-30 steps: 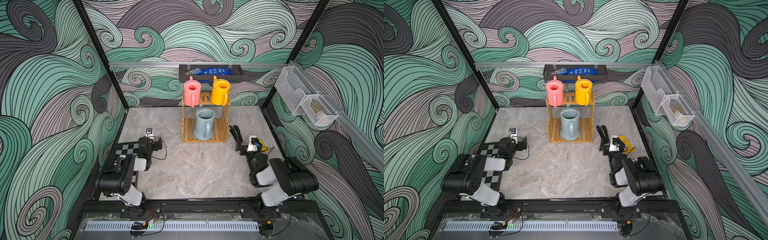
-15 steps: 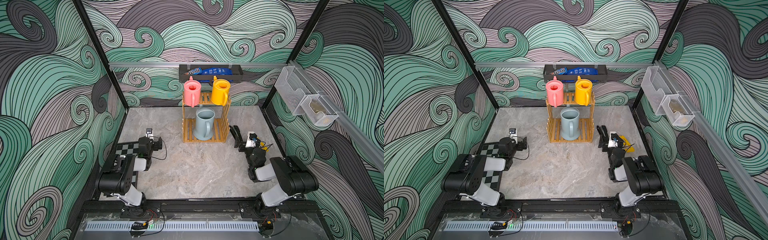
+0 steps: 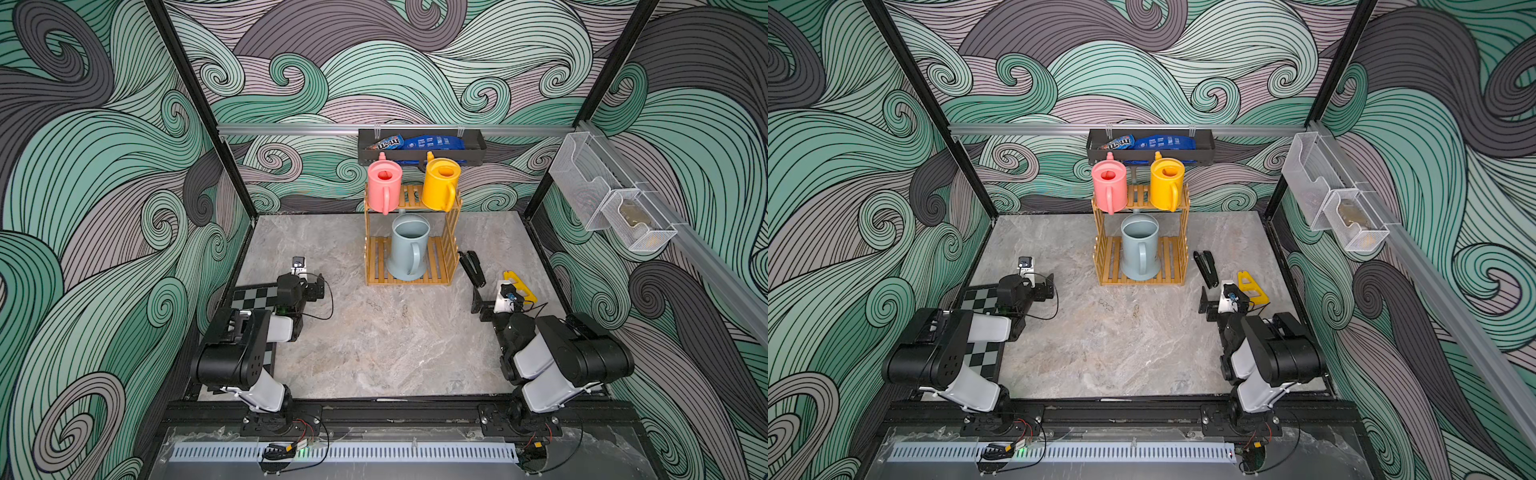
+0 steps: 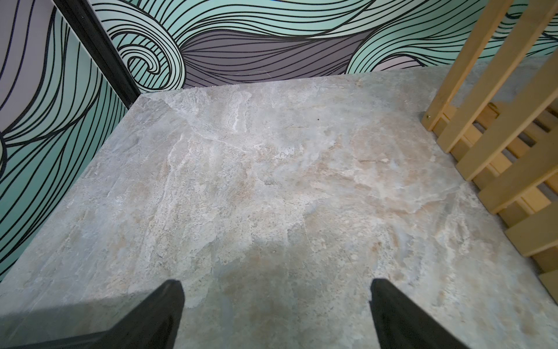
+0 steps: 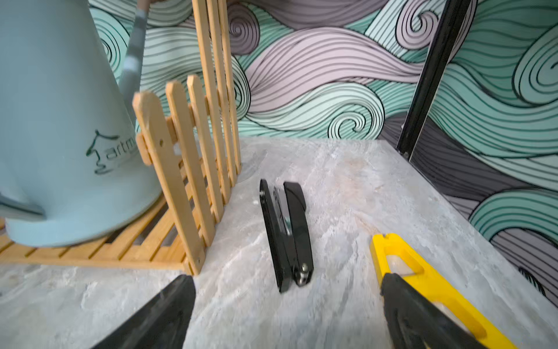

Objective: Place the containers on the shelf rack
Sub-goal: Reset both arms

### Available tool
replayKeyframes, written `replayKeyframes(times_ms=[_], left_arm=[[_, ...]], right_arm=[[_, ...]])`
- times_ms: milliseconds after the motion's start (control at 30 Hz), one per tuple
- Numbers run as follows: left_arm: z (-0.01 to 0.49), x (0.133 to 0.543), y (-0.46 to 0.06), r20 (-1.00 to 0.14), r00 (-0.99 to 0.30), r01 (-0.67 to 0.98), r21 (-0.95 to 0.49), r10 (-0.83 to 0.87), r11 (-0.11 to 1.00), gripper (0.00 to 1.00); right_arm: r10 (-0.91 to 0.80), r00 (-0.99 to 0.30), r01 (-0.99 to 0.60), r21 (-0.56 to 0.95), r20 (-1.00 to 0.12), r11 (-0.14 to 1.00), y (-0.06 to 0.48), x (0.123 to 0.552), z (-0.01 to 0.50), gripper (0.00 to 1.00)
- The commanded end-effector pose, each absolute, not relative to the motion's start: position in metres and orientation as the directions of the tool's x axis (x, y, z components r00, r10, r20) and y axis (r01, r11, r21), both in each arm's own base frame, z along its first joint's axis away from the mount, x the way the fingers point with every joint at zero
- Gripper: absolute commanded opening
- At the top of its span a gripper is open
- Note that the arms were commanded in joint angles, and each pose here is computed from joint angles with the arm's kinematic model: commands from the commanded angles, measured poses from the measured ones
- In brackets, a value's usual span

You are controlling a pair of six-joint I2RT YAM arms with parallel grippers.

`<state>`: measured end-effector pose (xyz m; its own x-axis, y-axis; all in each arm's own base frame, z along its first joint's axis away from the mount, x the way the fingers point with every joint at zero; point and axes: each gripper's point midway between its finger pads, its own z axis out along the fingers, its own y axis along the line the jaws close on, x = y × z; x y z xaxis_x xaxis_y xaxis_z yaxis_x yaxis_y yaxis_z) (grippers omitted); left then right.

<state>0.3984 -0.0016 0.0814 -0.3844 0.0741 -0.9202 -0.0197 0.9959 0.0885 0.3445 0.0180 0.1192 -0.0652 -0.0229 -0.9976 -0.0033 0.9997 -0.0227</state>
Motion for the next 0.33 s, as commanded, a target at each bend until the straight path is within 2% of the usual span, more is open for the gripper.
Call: replayKeyframes(times_ms=[0,133,300], left_arm=[[0.089,0.404,-0.001,-0.931,-0.356,-0.016,0.091,0.079,0.996,0.99],[0.089,0.404,-0.001,-0.932,-0.354,-0.017,0.089,0.078,0.996,0.99],[0.089,0.404,-0.001,-0.932,-0.355,-0.017,0.090,0.078,0.996,0.99]], right_arm=[[-0.024,-0.058,-0.031,-0.022,-0.998,0.999,0.026,0.376,0.136,0.99],[-0.017,-0.012,-0.040,-0.017,-1.000,0.999,0.025,0.366,0.142,0.99],[-0.018,-0.061,-0.086,-0.013,-0.998,0.996,0.030,0.376,0.135,0.99]])
